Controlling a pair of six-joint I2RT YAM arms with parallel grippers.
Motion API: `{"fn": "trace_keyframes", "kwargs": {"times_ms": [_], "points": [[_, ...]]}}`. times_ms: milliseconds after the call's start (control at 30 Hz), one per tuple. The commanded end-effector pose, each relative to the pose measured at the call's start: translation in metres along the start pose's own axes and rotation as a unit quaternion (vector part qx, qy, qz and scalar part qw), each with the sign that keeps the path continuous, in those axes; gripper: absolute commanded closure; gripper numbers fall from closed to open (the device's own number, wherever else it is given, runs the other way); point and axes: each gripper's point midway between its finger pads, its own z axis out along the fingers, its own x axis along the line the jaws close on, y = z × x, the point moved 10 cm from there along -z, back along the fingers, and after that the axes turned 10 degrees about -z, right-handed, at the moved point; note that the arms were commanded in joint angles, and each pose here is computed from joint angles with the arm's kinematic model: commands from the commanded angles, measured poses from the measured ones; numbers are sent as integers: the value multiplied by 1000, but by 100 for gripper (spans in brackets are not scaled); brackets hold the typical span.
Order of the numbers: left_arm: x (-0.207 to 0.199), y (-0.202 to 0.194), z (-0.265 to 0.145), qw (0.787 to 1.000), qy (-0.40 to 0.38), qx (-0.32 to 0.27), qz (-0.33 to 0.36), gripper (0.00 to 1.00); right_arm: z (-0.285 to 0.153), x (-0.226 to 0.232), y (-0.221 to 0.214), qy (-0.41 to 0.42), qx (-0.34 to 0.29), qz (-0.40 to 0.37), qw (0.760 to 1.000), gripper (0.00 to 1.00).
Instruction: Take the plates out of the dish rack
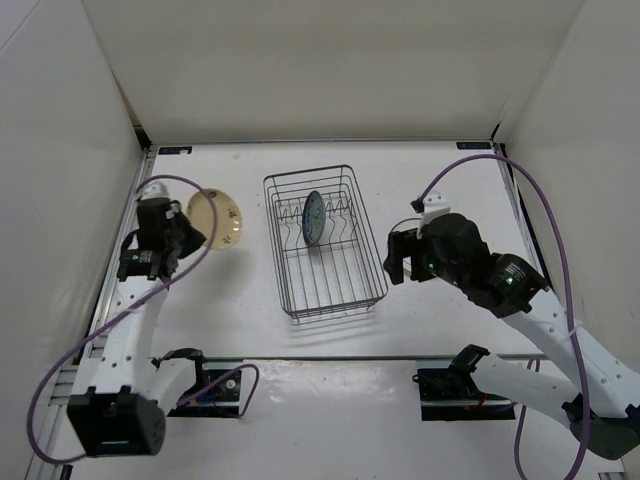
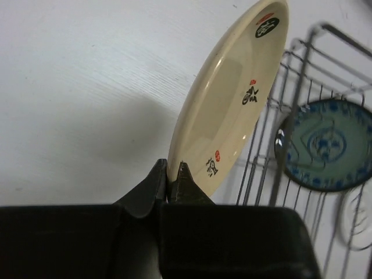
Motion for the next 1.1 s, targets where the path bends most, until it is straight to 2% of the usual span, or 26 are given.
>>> {"fn": "trace_keyframes", "kwargs": {"times_ms": [0,67,333,367,400,467,567,733,900,933,967,1033,1067], "points": [[29,-4,27,977,-76,100,-173,100,1,-5,-7,-24,6,-4,1000,10],[39,-10,37,972,-68,121,-189,100,4,-5,-9,-24,12,-3,1000,10],[56,-36,61,967,-47,172,-180,100,26,-8,-32,-67,50,11,996,10],[58,-37,62,967,-44,176,-178,100,29,-9,-34,-71,51,13,996,28],[59,-39,63,967,-39,183,-175,100,32,-12,-38,-87,55,18,995,35],[64,-42,69,961,-26,204,-185,100,42,-11,-44,-94,73,24,993,36],[65,-48,74,954,-21,228,-195,97,57,-7,-53,-73,95,25,992,33],[72,-58,80,945,2,254,-208,84,76,-5,-56,-51,96,38,993,32],[74,-61,81,939,27,270,-209,78,82,-1,-52,-23,82,47,995,32],[74,-61,82,939,33,271,-208,70,83,-2,-51,-22,80,50,995,32],[75,-62,83,936,40,277,-213,67,85,-1,-49,-19,78,52,995,32],[75,-62,84,934,48,282,-214,65,87,0,-48,-17,80,54,995,33],[75,-64,84,930,56,291,-217,61,89,0,-48,-17,80,57,995,35]]}}
